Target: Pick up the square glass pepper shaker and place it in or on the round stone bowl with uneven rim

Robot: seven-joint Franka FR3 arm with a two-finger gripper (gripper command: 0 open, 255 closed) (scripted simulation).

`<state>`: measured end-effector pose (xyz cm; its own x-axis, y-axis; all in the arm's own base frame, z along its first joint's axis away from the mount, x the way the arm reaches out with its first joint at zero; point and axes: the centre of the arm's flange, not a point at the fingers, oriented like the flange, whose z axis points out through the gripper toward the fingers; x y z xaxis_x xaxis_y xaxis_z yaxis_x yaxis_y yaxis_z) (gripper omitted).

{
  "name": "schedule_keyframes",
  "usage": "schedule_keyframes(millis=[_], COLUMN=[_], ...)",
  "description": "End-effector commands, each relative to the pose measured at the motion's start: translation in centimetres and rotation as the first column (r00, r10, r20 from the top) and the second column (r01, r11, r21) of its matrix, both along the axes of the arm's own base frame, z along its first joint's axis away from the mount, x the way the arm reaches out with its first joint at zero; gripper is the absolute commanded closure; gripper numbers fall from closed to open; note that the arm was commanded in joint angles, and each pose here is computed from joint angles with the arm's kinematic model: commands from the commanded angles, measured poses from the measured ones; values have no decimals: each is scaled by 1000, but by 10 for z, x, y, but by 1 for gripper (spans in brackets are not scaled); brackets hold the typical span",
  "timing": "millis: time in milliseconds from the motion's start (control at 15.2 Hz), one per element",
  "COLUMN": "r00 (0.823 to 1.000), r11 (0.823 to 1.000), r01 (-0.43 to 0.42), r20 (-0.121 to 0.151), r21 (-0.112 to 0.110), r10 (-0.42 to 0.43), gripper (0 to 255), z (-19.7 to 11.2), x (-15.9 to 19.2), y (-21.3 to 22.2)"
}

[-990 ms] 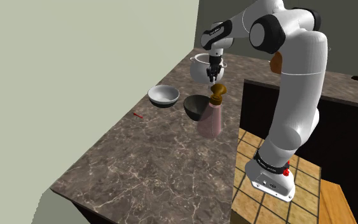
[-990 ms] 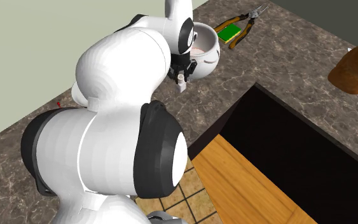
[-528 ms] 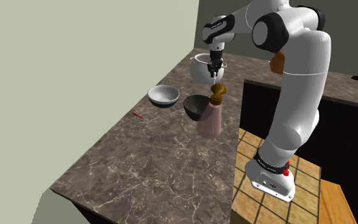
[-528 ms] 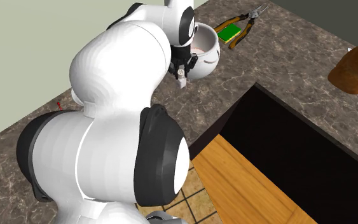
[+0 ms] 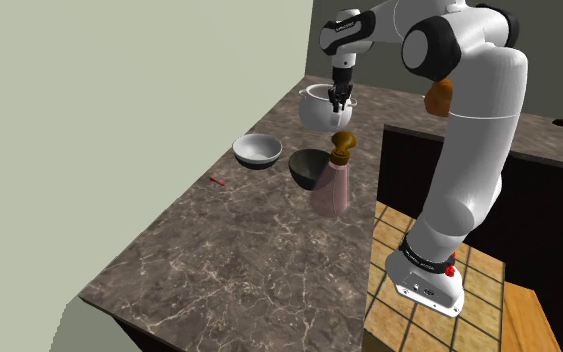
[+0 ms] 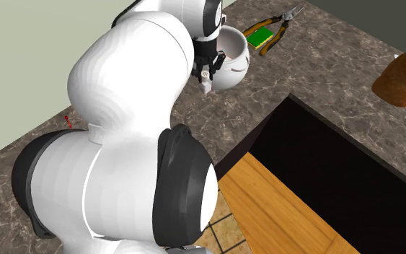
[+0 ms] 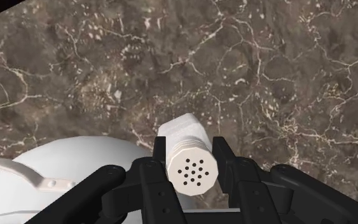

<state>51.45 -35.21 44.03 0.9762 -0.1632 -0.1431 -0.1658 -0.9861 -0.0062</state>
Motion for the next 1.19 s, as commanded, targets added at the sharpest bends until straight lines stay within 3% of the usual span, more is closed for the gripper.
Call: schedule_keyframes(millis=[0,1122], r00=[1000,1000], r11=[1000,1000], r01=[0,0], r20=[0,0], r21=[0,0], r10=[0,0], gripper=[255,255], z=[10,93], x=[0,-4], y=[0,12])
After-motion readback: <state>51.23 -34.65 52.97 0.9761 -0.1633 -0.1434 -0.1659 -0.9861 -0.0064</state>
